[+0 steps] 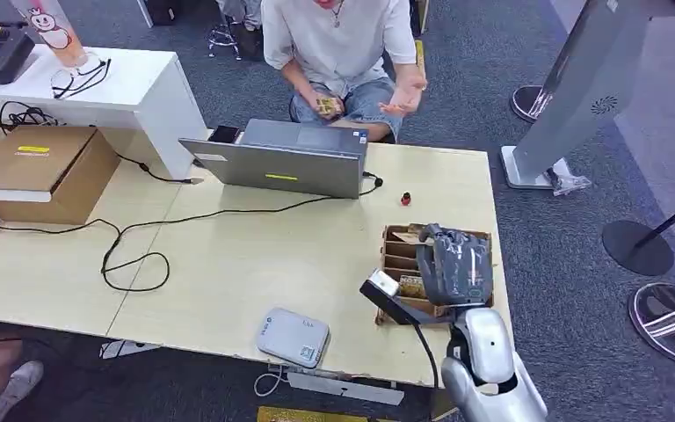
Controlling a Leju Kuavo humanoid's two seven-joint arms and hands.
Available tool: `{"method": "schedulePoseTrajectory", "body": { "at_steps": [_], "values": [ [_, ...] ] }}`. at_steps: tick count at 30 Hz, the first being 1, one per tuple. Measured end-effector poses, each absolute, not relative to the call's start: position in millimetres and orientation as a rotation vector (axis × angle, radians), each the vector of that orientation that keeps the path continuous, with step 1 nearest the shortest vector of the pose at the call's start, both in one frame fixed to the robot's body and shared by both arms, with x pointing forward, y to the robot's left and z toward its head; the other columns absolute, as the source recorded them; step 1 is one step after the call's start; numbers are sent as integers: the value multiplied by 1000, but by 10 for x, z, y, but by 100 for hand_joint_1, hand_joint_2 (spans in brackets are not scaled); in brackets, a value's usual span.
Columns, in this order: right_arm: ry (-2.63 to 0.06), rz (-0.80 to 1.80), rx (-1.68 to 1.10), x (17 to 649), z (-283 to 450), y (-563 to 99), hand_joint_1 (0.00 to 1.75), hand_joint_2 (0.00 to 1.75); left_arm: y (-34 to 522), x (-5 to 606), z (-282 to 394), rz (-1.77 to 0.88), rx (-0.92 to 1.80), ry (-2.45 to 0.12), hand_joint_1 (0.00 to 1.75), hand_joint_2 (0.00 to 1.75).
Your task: Pass the card to the sensor for recognition and then transmit it.
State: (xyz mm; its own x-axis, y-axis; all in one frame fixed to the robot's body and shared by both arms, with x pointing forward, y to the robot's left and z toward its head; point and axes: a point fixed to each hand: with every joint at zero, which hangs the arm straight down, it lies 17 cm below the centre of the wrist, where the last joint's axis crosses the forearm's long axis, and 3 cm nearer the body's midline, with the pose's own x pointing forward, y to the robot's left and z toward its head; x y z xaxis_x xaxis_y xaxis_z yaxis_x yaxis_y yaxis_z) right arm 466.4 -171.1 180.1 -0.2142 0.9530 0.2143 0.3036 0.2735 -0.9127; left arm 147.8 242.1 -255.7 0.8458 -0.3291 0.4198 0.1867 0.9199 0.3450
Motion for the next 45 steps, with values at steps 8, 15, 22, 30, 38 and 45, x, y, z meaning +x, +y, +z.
{"method": "schedulePoseTrajectory", "body": {
  "at_steps": [8,15,22,30,38,45],
  "values": [
    [-1728,938,-1171,4608,1929,-1707,175,175,2421,1480,-2556,-277,299,-494,0,0],
    [-1781,915,-1181,4537,2073,-1685,175,175,2422,1479,-2555,-276,301,-494,0,0],
    [-1859,871,-1183,4482,2225,-1664,175,175,2409,1482,-2551,-275,303,-495,0,0],
    [-1932,830,-1194,4433,2346,-1647,175,175,2392,1485,-2547,-277,304,-497,0,0],
    [-1979,810,-1189,4445,2441,-1560,175,175,2376,1482,-2548,-281,303,-493,0,0],
    [-1986,801,-1180,4501,2452,-1508,175,175,2370,1482,-2549,-288,302,-493,0,0]
  ]
}}
